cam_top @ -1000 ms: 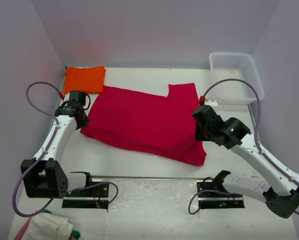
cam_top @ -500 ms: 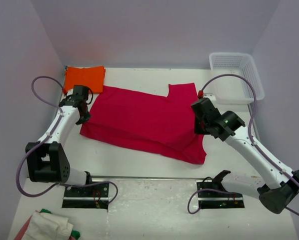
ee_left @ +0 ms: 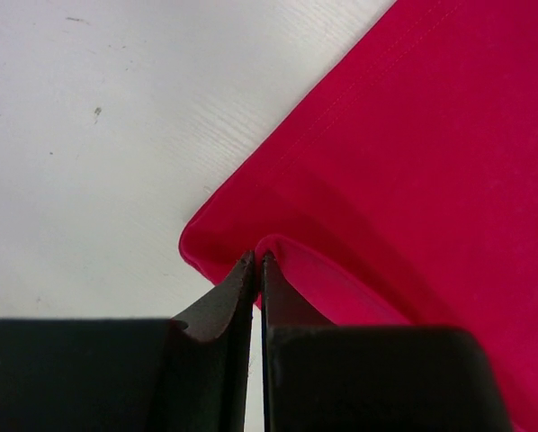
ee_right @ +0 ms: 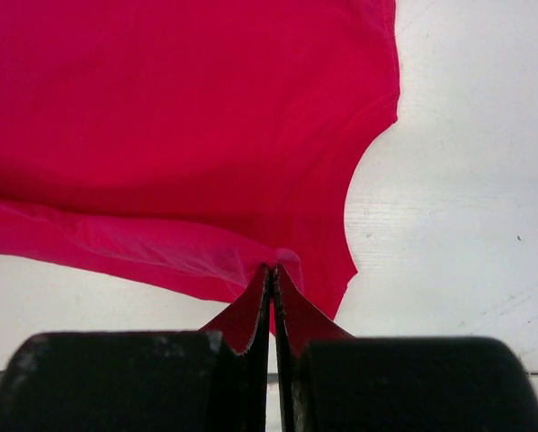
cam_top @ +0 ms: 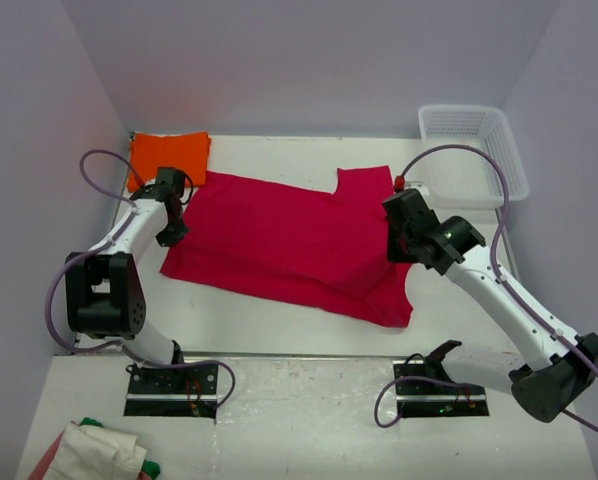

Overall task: Fold and stack the t-shirts
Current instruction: Fold the flattened tshirt in 1/3 of the way

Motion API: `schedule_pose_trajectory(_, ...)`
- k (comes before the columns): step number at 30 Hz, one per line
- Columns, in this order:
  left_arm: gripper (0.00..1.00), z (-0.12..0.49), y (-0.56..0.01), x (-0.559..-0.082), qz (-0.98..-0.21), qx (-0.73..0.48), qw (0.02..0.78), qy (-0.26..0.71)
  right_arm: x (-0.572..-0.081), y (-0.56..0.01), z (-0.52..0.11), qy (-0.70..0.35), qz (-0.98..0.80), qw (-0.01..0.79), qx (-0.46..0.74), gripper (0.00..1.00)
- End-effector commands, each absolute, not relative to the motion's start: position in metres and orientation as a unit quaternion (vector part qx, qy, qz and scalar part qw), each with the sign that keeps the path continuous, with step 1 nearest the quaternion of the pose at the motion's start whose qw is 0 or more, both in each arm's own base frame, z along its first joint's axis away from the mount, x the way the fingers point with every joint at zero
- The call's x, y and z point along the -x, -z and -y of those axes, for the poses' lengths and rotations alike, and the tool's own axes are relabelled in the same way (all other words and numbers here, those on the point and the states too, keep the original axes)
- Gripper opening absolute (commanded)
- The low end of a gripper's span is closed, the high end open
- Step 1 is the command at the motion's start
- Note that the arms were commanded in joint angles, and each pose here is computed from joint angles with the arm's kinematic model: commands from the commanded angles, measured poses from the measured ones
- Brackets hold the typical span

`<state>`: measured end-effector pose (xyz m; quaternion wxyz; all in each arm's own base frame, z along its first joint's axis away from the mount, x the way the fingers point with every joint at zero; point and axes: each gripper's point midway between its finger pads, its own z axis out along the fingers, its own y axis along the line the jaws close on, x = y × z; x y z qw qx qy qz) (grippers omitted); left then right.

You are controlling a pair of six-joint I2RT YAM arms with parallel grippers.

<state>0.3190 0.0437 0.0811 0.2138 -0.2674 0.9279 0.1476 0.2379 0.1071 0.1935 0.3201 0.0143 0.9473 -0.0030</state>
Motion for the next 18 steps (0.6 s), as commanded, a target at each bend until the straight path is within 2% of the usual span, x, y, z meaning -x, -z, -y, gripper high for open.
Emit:
schedule_pose_trajectory(1,0.06,-0.041,-0.095,-0.346,-0.921,0.264,0.253,-0.135,-0.247,-0.193,-0.110,-0.006,-0.944,0.330,-0.011,0.00)
schedule_pose_trajectory(18,0.06,-0.035,-0.082,-0.370,-0.928,0.254,0.238,-0.133,-0.272,-0.172,-0.097,0.035,-0.950,0.310,-0.028,0.00)
